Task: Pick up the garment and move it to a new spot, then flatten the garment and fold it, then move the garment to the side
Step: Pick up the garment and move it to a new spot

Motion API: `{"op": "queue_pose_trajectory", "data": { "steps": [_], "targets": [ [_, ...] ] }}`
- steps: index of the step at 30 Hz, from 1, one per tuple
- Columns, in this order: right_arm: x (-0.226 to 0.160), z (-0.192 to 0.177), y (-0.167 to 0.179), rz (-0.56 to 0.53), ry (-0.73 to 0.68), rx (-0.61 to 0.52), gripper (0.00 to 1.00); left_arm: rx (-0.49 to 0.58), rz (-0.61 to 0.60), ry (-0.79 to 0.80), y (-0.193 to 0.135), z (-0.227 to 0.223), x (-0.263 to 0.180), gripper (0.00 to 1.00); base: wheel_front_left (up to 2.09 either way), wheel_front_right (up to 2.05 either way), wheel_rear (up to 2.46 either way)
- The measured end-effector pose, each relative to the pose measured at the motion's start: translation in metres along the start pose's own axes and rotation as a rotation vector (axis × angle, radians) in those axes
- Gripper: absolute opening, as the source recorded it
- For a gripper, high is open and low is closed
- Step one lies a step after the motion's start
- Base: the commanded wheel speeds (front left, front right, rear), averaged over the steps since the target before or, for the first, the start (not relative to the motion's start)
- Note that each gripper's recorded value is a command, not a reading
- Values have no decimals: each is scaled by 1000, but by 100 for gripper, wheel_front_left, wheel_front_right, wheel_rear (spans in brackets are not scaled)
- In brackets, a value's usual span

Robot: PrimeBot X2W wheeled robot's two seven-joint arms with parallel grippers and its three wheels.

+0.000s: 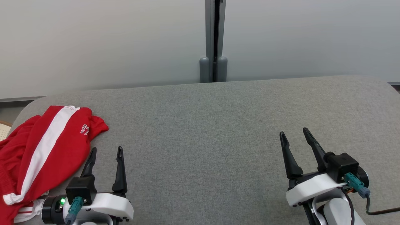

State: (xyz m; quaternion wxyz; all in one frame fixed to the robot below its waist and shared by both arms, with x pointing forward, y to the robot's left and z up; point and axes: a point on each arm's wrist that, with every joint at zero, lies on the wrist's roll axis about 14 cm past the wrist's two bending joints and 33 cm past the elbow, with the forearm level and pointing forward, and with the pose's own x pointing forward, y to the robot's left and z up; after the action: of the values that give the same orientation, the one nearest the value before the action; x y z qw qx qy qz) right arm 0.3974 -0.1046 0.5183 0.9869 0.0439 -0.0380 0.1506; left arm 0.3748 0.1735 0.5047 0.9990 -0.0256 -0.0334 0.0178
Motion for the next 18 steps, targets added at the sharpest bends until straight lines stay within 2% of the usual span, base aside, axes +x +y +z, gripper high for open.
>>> {"op": "queue_pose_trajectory", "data": {
  "steps": [10, 18],
  "targets": [
    [7, -1, 13, 35, -2, 28, 100, -26, 57, -2, 18, 2, -5, 100, 0, 0, 0],
    [20, -5, 53, 146, 5, 77, 100, -33, 176, 1, 57, 1, -25, 100, 0, 0, 0]
  ]
}}
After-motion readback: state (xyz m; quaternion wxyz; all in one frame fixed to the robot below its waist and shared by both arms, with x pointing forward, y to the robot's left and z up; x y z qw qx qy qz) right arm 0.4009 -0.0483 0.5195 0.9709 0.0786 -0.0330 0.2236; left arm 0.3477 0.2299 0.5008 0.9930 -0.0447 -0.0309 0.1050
